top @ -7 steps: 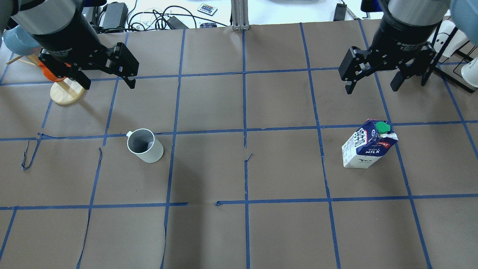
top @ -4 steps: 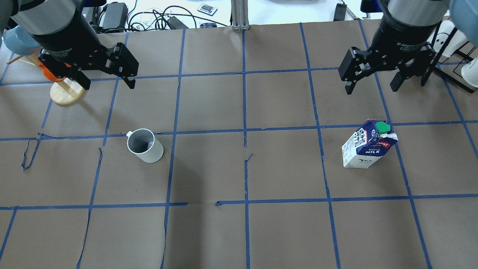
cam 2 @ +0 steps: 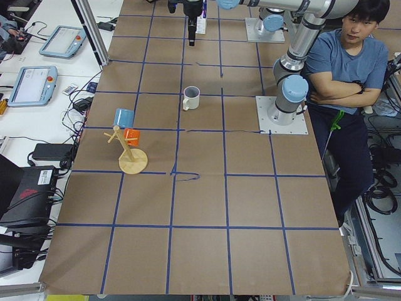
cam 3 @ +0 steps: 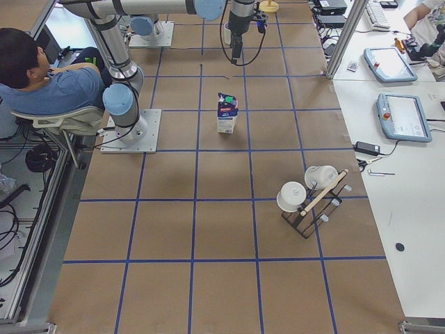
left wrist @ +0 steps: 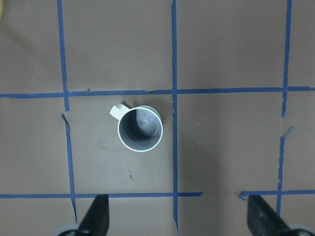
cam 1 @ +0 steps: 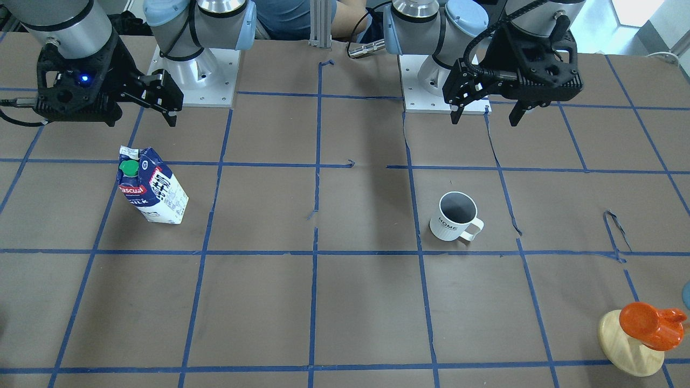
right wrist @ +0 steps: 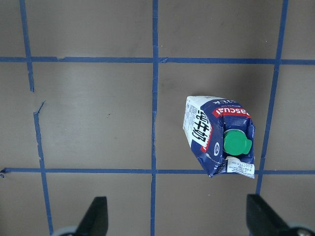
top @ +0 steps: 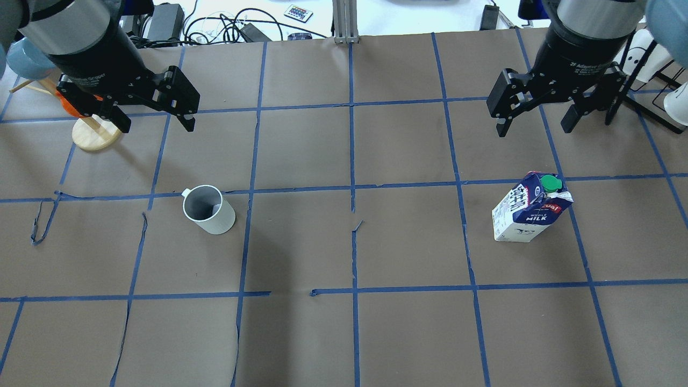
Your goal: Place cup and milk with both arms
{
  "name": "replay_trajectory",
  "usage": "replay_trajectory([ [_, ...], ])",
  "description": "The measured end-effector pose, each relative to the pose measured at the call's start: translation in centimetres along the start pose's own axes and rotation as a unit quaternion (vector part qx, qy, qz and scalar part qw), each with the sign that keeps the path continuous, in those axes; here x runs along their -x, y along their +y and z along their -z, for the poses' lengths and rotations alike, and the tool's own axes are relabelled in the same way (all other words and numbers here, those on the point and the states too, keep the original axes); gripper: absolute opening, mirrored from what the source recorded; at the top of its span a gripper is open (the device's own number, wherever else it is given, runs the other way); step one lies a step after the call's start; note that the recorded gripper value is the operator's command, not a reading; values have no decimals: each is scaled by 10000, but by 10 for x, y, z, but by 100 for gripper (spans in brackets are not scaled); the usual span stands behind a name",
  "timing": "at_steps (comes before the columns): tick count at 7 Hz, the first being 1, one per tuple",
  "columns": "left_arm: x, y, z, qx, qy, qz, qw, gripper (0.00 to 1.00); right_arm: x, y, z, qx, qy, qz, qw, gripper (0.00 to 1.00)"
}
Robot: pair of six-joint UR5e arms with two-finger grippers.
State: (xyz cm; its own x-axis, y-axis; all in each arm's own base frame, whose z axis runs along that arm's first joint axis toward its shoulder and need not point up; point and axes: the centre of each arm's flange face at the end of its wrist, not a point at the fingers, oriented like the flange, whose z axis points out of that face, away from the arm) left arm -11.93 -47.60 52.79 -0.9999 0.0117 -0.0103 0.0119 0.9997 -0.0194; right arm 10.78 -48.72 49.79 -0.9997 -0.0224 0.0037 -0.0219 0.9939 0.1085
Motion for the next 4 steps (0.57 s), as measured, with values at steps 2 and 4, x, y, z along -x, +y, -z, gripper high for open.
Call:
replay_trajectory([
  [2,-1,1,-1,42,9,-5,10000,100,0,0,0,-13,3,25,10000,100],
  [4,0,2,-1,46,9,0,10000,100,0,0,0,-6,17,26,10000,100],
])
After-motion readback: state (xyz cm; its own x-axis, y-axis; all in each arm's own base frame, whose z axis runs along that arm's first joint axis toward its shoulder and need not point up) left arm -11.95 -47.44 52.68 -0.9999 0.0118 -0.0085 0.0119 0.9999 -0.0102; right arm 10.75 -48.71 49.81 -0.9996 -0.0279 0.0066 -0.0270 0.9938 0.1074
